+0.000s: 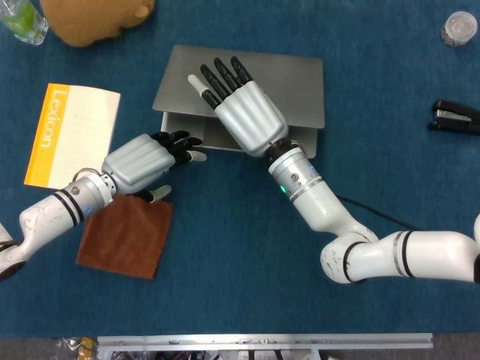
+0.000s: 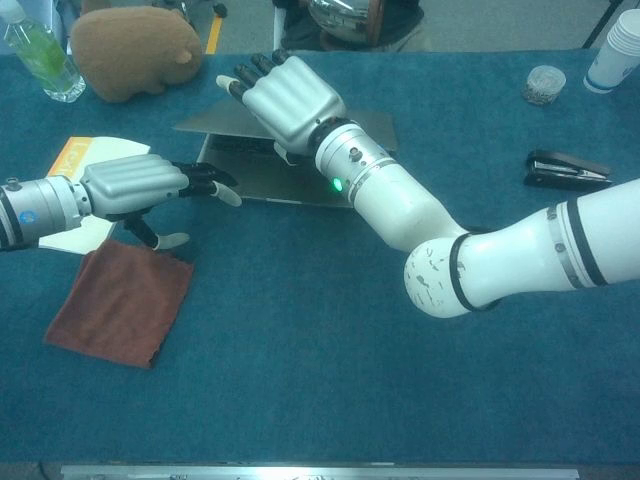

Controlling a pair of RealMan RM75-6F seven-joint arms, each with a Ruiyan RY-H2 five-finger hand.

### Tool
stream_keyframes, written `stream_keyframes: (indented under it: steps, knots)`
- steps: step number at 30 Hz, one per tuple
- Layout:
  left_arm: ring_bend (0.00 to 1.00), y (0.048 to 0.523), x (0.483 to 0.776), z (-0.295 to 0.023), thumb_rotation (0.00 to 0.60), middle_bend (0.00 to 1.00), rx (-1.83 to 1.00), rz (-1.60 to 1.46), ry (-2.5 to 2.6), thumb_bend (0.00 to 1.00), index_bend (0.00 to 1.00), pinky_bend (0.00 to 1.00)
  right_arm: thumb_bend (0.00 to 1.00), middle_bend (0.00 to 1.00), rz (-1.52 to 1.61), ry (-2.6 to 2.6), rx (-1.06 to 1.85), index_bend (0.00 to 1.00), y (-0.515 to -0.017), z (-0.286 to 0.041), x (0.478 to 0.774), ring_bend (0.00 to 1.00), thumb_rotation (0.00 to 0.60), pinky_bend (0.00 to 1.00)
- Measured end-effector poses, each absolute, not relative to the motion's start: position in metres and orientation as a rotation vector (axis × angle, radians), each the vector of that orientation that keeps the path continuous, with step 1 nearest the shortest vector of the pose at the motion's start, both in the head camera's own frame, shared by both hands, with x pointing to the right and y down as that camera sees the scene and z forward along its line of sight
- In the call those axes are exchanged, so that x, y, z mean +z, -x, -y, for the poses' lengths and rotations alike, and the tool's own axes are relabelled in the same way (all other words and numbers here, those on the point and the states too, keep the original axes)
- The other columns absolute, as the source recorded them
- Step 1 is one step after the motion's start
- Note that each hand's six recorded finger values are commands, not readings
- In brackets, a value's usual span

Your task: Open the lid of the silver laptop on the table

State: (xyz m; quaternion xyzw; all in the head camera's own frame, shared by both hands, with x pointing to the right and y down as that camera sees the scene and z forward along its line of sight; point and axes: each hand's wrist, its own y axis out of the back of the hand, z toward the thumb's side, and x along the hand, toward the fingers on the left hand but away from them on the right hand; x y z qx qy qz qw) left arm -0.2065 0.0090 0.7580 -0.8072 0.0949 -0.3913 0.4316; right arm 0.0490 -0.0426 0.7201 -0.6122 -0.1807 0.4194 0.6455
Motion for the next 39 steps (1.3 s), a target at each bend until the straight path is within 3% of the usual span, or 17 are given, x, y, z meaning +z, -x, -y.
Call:
stream_keyframes:
  steps: [18, 39]
  knots:
    - [0.03, 0.194, 0.779, 0.011, 0.600, 0.06, -1.082, -0.237, 2.040, 0.40, 0.13, 0.17, 0.34, 0.08, 0.413, 1.398, 0.943, 0.00, -0.045, 0.042, 0.717, 0.01, 0.600, 0.12]
    - [0.03, 0.193, 0.785, 0.006, 0.600, 0.06, -1.100, -0.208, 2.025, 0.40, 0.13, 0.17, 0.34, 0.08, 0.463, 1.372, 0.969, 0.00, -0.056, 0.062, 0.709, 0.01, 0.600, 0.12]
